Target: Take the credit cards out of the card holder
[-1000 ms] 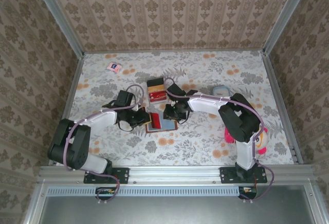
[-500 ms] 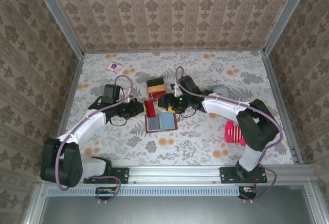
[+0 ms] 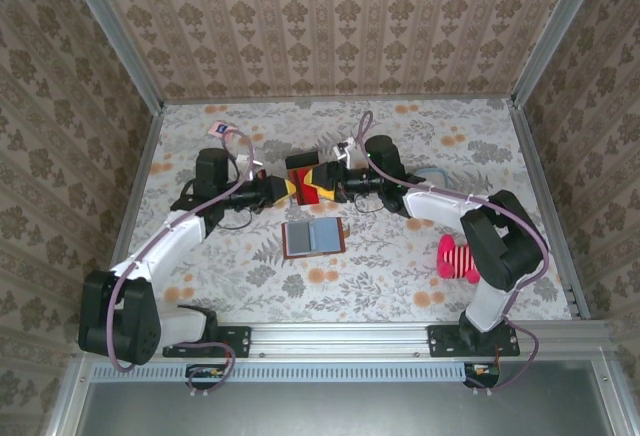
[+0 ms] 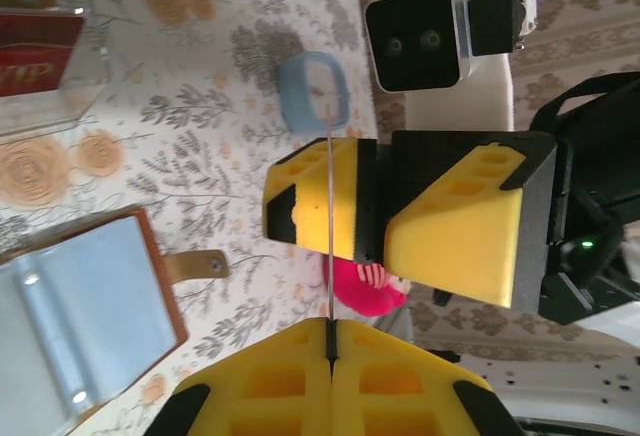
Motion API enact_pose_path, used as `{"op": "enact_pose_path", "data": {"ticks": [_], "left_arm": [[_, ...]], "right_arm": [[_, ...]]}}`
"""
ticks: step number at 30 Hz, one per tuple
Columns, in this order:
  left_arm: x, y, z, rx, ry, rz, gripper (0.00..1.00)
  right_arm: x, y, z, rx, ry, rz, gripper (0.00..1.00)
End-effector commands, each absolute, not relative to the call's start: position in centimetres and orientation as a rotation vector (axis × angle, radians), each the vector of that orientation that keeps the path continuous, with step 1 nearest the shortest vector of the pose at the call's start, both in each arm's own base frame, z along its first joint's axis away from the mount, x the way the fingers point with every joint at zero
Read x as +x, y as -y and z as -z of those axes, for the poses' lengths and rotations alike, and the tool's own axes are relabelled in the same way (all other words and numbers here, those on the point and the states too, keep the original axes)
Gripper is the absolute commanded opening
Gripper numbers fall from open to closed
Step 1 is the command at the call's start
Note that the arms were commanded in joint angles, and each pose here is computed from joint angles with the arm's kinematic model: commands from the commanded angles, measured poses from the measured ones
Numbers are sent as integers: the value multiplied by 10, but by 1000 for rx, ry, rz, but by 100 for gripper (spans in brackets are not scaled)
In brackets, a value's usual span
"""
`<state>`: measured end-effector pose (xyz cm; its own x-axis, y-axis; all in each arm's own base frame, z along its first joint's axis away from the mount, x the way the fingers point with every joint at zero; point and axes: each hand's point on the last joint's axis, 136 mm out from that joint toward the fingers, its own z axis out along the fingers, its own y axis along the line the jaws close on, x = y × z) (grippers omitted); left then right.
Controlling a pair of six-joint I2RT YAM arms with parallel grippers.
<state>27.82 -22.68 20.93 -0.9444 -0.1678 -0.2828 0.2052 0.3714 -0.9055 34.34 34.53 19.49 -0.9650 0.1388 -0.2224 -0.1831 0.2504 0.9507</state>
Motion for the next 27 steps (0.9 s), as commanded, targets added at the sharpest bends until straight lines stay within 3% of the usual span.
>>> {"op": "enact_pose_path", "data": {"ticks": [1,8,9,12,14,27], "left_arm": [[282,228,-235,63,-2222,1684,0],[286,228,-247,27,-2160,1727,0],[287,227,-248,15,-2151,1715,0],[291,225,-259,0,-2103,1674,17],[293,225,-263,-18,-2081,1661,21],[295,229,-265,-24,-2012,1662,15]], "right_arm": [[343,-354,-230,-134,-2115,-1943,46],[342,-355,-242,-125,-2068,-1982,9],[342,-354,-245,-112,-2058,-1980,8],[340,-356,-254,-98,-2030,-1975,6],[340,-358,-258,-88,-2021,-1979,6],[340,-359,-254,-34,-2017,-2010,7]]}}
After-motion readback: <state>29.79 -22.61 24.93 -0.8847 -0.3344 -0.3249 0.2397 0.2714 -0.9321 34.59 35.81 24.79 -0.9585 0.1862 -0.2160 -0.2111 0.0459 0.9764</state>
